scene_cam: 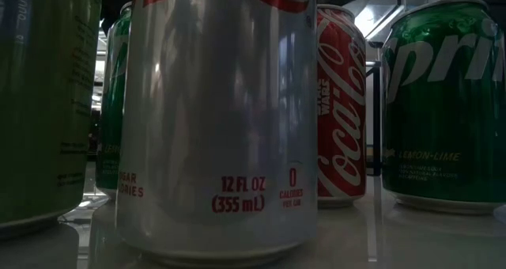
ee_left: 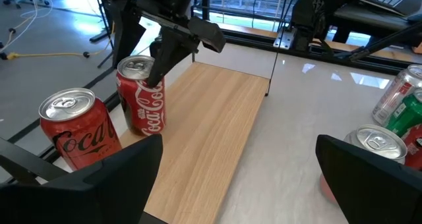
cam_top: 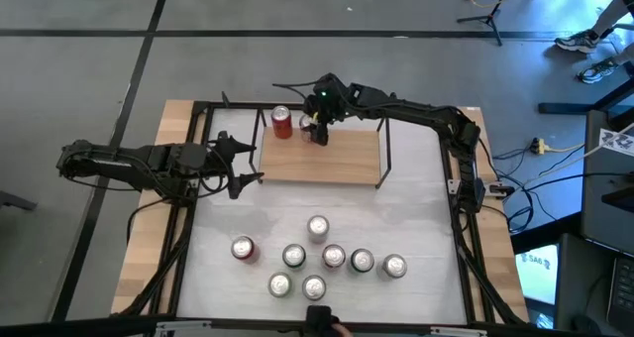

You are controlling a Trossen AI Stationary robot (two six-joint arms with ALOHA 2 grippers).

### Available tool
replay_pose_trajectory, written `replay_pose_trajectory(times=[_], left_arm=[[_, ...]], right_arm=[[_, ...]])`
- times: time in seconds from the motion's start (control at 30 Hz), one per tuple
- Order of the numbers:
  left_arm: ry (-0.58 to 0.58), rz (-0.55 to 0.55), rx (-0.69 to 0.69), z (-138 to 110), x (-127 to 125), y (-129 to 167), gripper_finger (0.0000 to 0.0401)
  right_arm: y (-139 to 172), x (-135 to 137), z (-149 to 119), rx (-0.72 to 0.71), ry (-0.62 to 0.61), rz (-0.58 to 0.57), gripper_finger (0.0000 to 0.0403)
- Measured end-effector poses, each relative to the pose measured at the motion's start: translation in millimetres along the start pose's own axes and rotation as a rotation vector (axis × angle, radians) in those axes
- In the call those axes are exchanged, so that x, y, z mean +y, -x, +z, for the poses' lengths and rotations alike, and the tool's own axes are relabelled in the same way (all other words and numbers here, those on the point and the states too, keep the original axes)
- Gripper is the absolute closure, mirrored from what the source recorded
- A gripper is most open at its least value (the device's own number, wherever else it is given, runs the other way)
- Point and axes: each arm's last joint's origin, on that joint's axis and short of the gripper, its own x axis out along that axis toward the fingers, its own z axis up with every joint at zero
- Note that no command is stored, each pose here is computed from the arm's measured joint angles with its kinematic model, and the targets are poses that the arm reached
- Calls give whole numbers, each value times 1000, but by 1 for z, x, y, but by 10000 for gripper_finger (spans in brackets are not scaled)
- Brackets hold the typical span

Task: Place canned beverage on shelf
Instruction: Put the red white soda can on the shelf

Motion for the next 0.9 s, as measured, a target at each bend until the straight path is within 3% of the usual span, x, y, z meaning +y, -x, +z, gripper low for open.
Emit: replay_pose_trajectory(times=[0.9], left_arm=[[0, 0, 0, 0, 0, 0, 12]], right_arm=[[2, -15, -6, -46, 5, 102, 150]])
